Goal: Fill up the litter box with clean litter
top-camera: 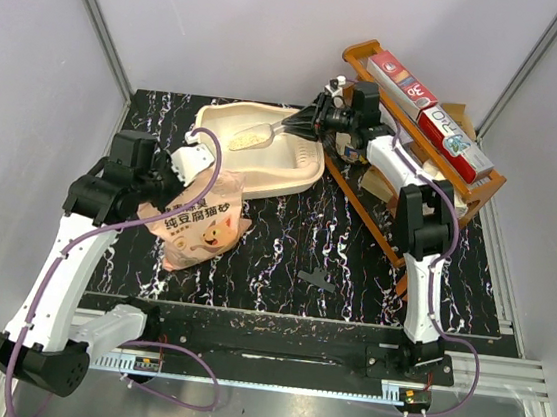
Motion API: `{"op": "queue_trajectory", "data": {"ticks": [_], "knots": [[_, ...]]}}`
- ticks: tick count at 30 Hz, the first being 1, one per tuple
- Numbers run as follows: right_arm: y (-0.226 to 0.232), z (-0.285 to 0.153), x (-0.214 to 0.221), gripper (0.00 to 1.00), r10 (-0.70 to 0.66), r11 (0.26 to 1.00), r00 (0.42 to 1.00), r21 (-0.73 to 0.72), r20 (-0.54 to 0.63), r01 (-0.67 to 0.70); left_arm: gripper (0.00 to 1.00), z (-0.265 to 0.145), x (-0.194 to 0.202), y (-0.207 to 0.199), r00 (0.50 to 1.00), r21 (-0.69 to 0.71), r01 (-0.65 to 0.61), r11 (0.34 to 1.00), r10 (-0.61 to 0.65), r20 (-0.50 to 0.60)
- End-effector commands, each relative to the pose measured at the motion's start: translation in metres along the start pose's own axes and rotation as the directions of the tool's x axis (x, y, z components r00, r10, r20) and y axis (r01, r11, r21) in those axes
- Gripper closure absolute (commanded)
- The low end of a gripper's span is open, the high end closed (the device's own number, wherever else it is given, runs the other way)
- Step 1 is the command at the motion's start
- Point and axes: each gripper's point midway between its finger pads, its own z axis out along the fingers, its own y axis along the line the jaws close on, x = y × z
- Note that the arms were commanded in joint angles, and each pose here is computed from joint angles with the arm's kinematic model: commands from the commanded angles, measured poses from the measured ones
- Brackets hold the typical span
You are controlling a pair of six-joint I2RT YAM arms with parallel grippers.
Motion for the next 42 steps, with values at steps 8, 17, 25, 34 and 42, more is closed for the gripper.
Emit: {"op": "queue_trajectory", "data": {"ticks": [8,17,25,34,42], "knots": [[0.001,0.009,-0.044,1.00,-0.250,0.964,0.937,0.154,0.244,0.217,1.00,-0.028,-0.038,0.030,0.982,-0.157,-0.007,0.988,0.036,0.183],[-0.008,0.010,-0.041,1.00,-0.539,0.824,0.812,0.338,0.224,0.454,1.00,-0.030,-0.037,0.022,0.977,-0.137,0.005,0.991,0.025,0.212],[0.002,0.014,-0.025,1.00,-0.875,0.443,0.481,0.488,0.054,0.752,1.00,-0.030,-0.036,0.015,0.970,-0.120,0.015,0.993,0.015,0.244],[0.016,0.009,-0.001,1.00,-0.982,-0.100,-0.023,0.411,-0.188,0.906,1.00,-0.028,-0.034,0.006,0.959,-0.098,0.033,0.995,-0.004,0.282],[0.058,-0.043,-0.004,1.00,-0.975,0.033,0.141,0.513,-0.173,0.858,1.00,-0.027,-0.043,-0.003,0.942,-0.047,0.047,0.998,-0.029,0.335]]}}
